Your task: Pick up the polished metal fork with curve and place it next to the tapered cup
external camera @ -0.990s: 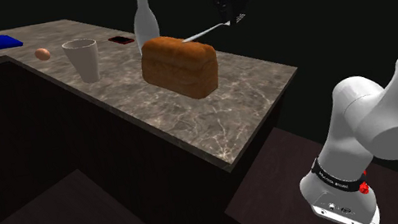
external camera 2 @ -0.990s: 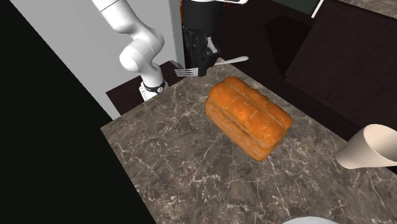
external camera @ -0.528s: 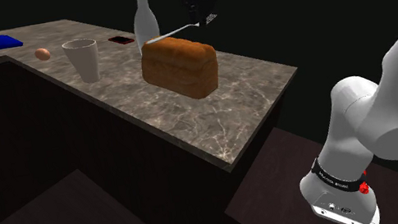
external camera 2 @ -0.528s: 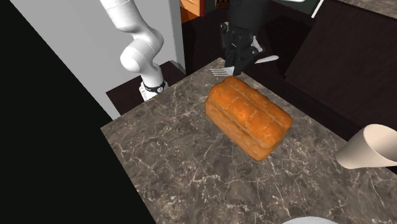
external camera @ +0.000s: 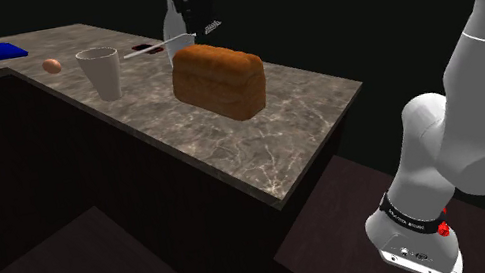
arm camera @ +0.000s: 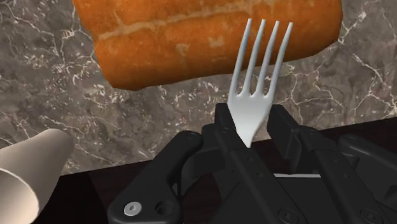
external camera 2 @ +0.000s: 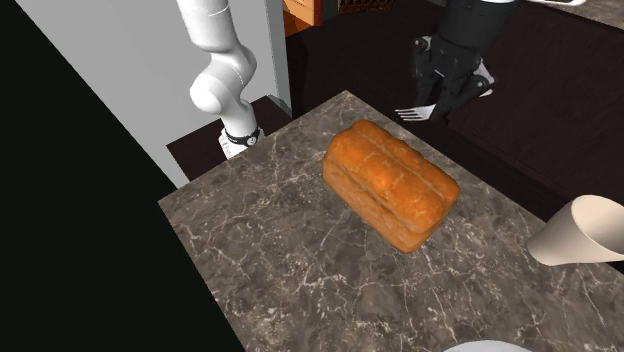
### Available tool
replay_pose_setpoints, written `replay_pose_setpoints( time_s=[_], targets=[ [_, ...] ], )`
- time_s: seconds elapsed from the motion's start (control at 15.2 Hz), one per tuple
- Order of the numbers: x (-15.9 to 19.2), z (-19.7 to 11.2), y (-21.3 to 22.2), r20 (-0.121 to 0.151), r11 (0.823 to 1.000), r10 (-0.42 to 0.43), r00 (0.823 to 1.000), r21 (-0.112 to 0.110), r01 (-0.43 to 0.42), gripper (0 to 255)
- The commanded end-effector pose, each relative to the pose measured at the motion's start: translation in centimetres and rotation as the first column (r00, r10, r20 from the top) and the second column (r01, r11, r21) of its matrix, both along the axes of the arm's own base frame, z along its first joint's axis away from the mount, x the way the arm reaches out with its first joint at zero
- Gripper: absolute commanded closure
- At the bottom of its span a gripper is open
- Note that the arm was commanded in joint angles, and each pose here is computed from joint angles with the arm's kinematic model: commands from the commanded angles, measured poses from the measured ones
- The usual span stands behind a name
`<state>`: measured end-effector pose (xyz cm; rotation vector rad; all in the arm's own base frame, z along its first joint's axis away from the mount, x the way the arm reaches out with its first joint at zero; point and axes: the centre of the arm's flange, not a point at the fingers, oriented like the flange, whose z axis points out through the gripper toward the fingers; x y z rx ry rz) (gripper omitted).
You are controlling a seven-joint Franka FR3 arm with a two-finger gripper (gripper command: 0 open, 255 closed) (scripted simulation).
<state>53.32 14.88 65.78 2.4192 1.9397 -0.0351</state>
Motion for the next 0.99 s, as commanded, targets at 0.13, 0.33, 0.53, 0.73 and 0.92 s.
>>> replay_pose_setpoints(
  time_s=[0.13, 0.33, 0.53, 0.73, 0.92],
  targets=[
    [3.3, 0.2, 4.1, 0.000, 1.000, 0.000, 1.000, 0.000, 0.000, 255],
    [5.9, 0.2, 7.2, 0.000, 1.000, 0.000, 1.000, 0.000, 0.000, 255],
    [7.6, -0.3, 9.2, 0.000, 1.000, 0.000, 1.000, 0.000, 0.000, 255],
    [7.6, -1.9, 9.2, 0.000, 1.000, 0.000, 1.000, 0.000, 0.000, 255],
    [7.6, -3.5, 9.2, 0.000, 1.000, 0.000, 1.000, 0.000, 0.000, 255]
  ],
)
